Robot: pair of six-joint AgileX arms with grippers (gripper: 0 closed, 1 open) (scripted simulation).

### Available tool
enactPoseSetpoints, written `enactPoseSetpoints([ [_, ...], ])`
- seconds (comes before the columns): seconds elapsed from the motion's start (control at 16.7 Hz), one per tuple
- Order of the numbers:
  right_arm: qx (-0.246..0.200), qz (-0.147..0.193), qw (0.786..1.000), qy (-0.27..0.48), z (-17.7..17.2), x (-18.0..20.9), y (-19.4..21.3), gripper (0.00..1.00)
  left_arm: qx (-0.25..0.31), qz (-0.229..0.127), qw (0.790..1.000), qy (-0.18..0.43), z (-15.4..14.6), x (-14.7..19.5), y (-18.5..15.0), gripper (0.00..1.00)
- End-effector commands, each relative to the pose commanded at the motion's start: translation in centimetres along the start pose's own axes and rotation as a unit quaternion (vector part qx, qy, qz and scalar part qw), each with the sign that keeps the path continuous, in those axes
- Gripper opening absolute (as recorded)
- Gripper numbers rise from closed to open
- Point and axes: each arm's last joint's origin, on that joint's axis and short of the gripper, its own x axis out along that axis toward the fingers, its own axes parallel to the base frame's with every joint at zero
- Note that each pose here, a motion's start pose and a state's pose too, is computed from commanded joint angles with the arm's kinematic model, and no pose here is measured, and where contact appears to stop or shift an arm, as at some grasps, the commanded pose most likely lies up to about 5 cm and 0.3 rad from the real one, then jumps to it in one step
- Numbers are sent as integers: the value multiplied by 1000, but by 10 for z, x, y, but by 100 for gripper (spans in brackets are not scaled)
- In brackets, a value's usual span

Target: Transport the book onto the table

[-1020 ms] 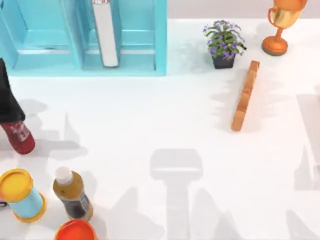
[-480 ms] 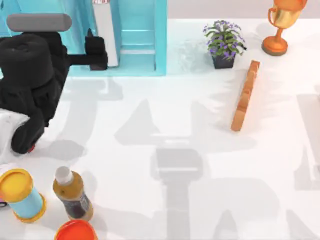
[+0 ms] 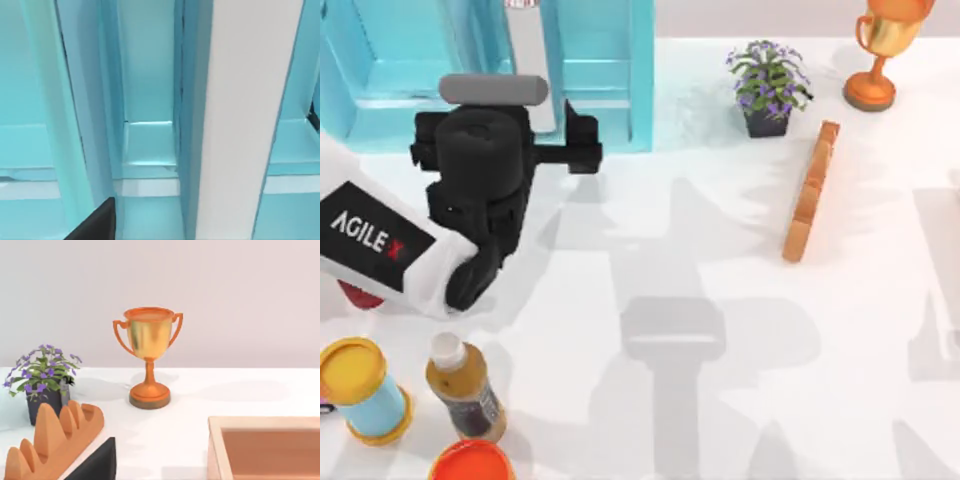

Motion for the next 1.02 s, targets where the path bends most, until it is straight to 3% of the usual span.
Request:
enactPoseSetpoints([
  [0.48,0,0,1000,0,0,0,0,100,0,1,1000,0,4,8,2,100],
  [1.02,0,0,1000,0,0,0,0,100,0,0,1000,0,2,90,0,100],
])
